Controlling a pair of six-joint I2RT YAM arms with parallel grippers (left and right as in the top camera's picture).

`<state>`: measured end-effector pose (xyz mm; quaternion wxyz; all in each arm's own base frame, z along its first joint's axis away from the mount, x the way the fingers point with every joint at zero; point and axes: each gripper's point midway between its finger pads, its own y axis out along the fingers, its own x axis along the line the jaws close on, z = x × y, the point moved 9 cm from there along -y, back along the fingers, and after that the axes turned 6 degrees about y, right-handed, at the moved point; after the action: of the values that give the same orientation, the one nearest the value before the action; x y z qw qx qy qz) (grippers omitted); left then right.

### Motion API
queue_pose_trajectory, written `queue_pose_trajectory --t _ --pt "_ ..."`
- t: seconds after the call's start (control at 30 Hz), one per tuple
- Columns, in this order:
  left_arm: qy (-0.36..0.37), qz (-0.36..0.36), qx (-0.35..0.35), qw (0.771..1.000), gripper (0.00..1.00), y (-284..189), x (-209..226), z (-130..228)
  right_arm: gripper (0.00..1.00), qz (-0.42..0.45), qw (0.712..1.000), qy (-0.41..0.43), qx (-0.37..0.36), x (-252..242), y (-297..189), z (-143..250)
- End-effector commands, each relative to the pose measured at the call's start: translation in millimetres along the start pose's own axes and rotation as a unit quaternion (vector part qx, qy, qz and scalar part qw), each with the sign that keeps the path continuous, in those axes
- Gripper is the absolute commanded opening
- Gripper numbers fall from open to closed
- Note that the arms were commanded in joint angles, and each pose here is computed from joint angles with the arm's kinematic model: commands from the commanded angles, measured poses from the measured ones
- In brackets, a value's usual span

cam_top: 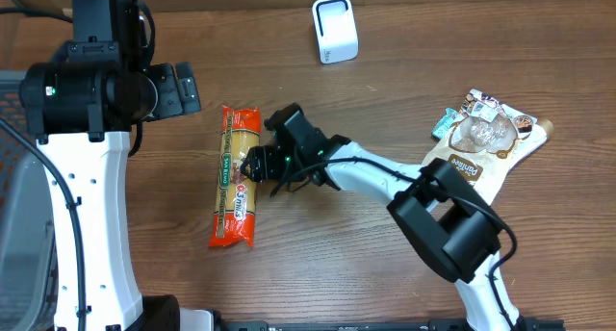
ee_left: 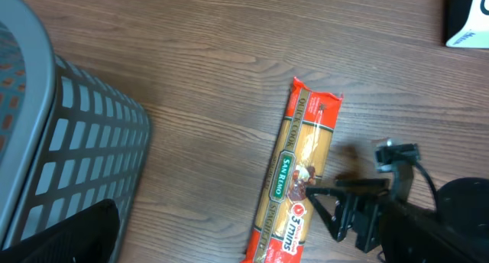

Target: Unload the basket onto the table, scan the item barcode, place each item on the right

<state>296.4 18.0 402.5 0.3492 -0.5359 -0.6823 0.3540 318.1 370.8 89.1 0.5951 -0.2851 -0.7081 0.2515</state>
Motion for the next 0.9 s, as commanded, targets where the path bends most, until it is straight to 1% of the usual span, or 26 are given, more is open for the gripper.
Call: queue_pose_trajectory --t 0.0,0.07,0.13,0.2,0.23,0.27,0.3,0.33,0.37,0.6,0.67,0.8,0.87 --pt "-0.006 0.002 -0.004 1.0 1.0 -3 2 0 0.75 0.011 1.0 0.007 0.013 -8 24 15" --pt "-0.006 0.002 -0.004 1.0 1.0 -3 1 0 0.74 0.01 1.0 0.02 0.014 -10 34 20" --pt "-0.006 0.002 -0.004 1.0 1.0 -3 2 0 0.7 0.008 0.999 0.041 0.018 -16 48 25" --pt "-0.006 0.002 -0.004 1.0 1.0 -3 2 0 0.47 0.016 0.998 0.049 0.025 -24 56 30" --pt "-0.006 0.002 -0.004 1.0 1.0 -3 2 0 0.29 0.017 0.998 0.05 0.027 -25 57 31" --pt "-0.006 0.002 -0.004 1.0 1.0 -3 2 0 0.19 0.017 0.998 0.05 0.029 -25 57 31" --pt "-0.006 0.002 -0.004 1.0 1.0 -3 1 0 0.13 0.016 0.998 0.051 0.029 -25 57 31" --pt "-0.006 0.002 -0.004 1.0 1.0 -3 1 0 0.1 0.013 0.998 0.051 0.031 -26 56 30" --pt "-0.006 0.002 -0.004 1.0 1.0 -3 2 0 0.04 0.008 0.998 0.052 0.034 -26 55 29" --pt "-0.006 0.002 -0.004 1.0 1.0 -3 2 0 0.04 -0.046 0.995 0.05 0.068 -29 36 10" --pt "-0.006 0.002 -0.004 1.0 1.0 -3 2 0 0.04 -0.074 0.995 0.024 0.068 -26 19 -4" --pt "-0.006 0.002 -0.004 1.0 1.0 -3 1 0 0.04 -0.076 0.997 -0.007 0.033 -24 -43 -37" --pt "-0.006 0.002 -0.004 1.0 1.0 -3 2 0 0.04 -0.039 0.999 -0.023 0.012 -24 -76 -44"
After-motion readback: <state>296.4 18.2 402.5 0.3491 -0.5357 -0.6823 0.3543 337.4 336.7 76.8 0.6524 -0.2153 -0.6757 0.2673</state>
